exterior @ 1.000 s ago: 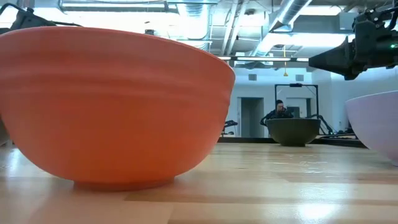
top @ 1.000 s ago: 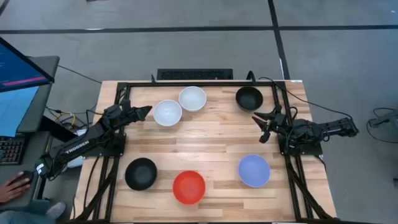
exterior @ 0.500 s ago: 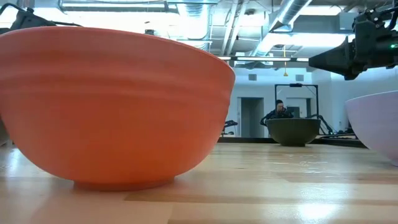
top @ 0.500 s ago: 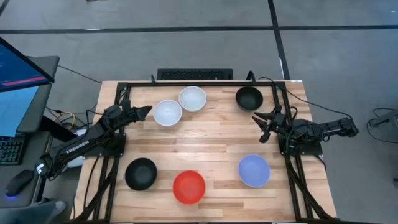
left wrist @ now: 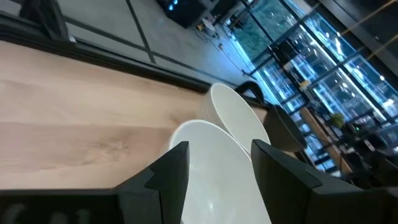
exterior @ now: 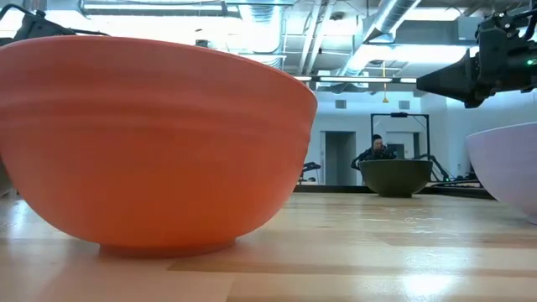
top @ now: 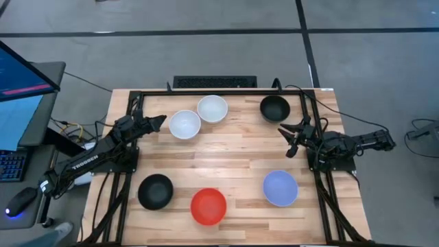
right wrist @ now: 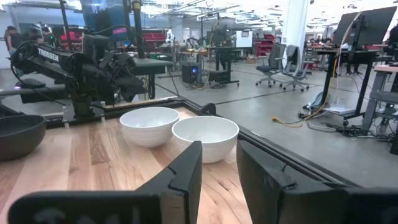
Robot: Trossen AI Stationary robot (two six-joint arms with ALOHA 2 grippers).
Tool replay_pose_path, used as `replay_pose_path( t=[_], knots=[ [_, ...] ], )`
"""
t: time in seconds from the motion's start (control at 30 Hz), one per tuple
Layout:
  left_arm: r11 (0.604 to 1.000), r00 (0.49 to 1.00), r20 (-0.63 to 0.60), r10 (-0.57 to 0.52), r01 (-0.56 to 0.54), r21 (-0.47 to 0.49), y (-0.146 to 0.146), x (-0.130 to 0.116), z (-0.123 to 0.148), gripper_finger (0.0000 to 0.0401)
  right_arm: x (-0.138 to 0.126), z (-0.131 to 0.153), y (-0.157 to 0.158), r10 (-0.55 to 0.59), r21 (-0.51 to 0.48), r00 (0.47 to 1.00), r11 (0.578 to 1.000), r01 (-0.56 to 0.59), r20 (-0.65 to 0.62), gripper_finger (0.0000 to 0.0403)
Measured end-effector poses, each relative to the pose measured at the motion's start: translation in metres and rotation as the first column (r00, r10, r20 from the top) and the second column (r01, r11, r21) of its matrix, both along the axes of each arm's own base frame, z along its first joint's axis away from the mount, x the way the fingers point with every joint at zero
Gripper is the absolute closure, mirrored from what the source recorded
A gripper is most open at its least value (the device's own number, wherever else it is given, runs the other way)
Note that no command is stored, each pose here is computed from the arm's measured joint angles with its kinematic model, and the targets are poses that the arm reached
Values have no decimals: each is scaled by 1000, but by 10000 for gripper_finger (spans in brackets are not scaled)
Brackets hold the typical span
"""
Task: Nest bowls inside each other
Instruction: Move the right black bowl to the center of the table
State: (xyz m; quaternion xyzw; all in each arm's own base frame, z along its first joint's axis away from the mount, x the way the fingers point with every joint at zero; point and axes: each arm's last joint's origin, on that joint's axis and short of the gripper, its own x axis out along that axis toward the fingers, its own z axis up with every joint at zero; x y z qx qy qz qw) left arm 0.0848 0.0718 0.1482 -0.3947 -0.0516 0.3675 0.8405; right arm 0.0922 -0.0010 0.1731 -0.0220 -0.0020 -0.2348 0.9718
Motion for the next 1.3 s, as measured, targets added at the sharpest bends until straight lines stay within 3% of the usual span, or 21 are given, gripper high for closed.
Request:
replay_pose_path(
  t=[0.07, 0.2, 0.33, 0.5, 0.57, 0.7, 0.77, 0.87, 0.97, 1.07, 1.17, 1.23, 1.3],
  knots=[
    [1000, 1000, 0, 2, -2, 0, 0, 0, 0, 236, 0, 0, 0, -2, -45, 1000, 999, 1, -23, 280],
    [1000, 1000, 1, 30, -30, 7, 1, -1, 0, 236, 0, 2, 0, -21, -251, 994, 968, -7, -110, 280],
    [998, 998, 10, 59, -59, 7, 1, -1, 1, 236, 0, 4, 0, -32, -314, 992, 949, -8, -121, 280],
    [997, 996, 63, 59, -56, -53, 1, -1, 1, 236, -1, 14, 0, -25, -242, 1000, 970, 27, 13, 280],
    [992, 990, 116, 76, -64, -109, 1, -1, 1, 236, -3, 23, -1, -24, -142, 989, 989, 45, 147, 280],
    [999, 992, 126, 3, 3, -48, 0, 1, 11, 236, -11, 37, -7, -203, 110, 916, 978, 176, 345, 280],
    [999, 989, 139, -48, 46, 17, -1, 2, 23, 236, -13, 43, -10, -252, 111, 913, 967, 228, 321, 280],
    [990, 984, 147, -97, 80, 119, -2, 2, 46, 236, -11, 46, -11, -264, 59, 948, 964, 258, 176, 280],
    [978, 990, 71, -123, 109, 180, -4, 1, 60, 236, -8, 52, -13, -294, 113, 954, 951, 287, 59, 280],
    [957, 982, -50, -181, 188, 222, -6, 1, 70, 236, -8, 56, -17, -344, 285, 938, 895, 343, -48, 280],
    [927, 940, -215, -265, 309, 212, -8, 1, 76, 236, -9, 58, -22, -361, 504, 911, 759, 411, -199, 280],
    [917, 906, -310, -287, 354, 186, -8, 1, 80, 236, -5, 62, -24, -327, 584, 897, 681, 442, -297, 280],
    [908, 875, -387, -292, 381, 176, -8, 1, 84, 236, 3, 72, -28, -322, 614, 896, 653, 443, -304, 280]
  ],
)
